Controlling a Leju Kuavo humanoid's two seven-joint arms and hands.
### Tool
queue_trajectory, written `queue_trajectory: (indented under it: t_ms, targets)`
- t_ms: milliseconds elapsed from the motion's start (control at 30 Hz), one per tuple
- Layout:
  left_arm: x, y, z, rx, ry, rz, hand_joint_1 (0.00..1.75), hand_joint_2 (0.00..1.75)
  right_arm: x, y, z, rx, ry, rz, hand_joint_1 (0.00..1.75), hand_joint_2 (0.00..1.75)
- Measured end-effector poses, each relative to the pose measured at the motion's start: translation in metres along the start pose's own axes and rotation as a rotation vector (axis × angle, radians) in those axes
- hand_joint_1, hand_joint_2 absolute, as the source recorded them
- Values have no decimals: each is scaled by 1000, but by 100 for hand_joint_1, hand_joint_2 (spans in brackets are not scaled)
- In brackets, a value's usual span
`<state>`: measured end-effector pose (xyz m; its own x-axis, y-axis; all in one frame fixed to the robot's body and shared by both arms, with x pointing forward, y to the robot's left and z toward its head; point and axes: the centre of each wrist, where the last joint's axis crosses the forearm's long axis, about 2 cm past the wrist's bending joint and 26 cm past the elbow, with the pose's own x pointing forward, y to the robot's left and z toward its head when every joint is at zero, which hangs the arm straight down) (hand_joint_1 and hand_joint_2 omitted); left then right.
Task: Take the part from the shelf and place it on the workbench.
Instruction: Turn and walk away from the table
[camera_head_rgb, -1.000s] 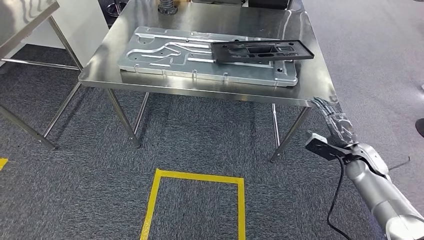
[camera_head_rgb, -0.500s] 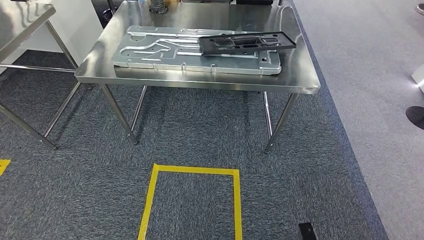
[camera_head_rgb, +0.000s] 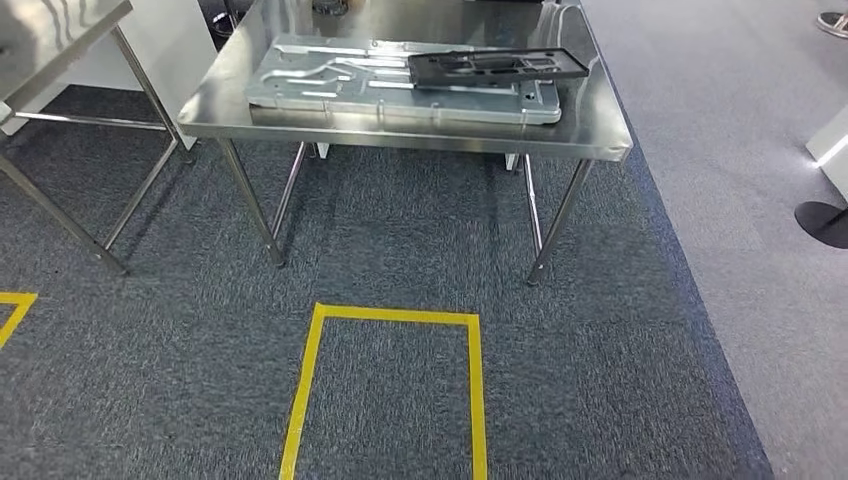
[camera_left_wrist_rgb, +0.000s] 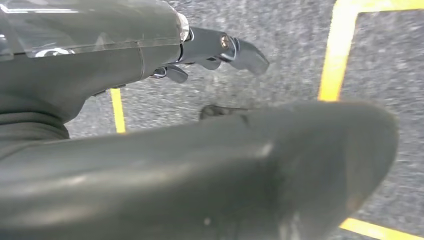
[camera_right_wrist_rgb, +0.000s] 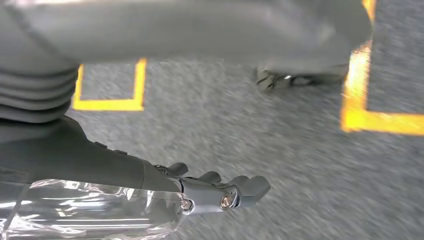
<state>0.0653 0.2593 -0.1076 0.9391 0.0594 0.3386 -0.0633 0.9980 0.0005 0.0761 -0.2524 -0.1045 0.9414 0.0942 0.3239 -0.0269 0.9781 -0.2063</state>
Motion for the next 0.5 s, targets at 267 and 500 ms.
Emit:
queue_trajectory:
  t_ms: [267,500]
  targets:
    - [-1,-1,0,3,-4,-16,0,87,5,4,0,34,-7,1,0,175]
    - [-2,-2,1,1,-8,-32,0,131,10,6,0,41,-16,13,0,87]
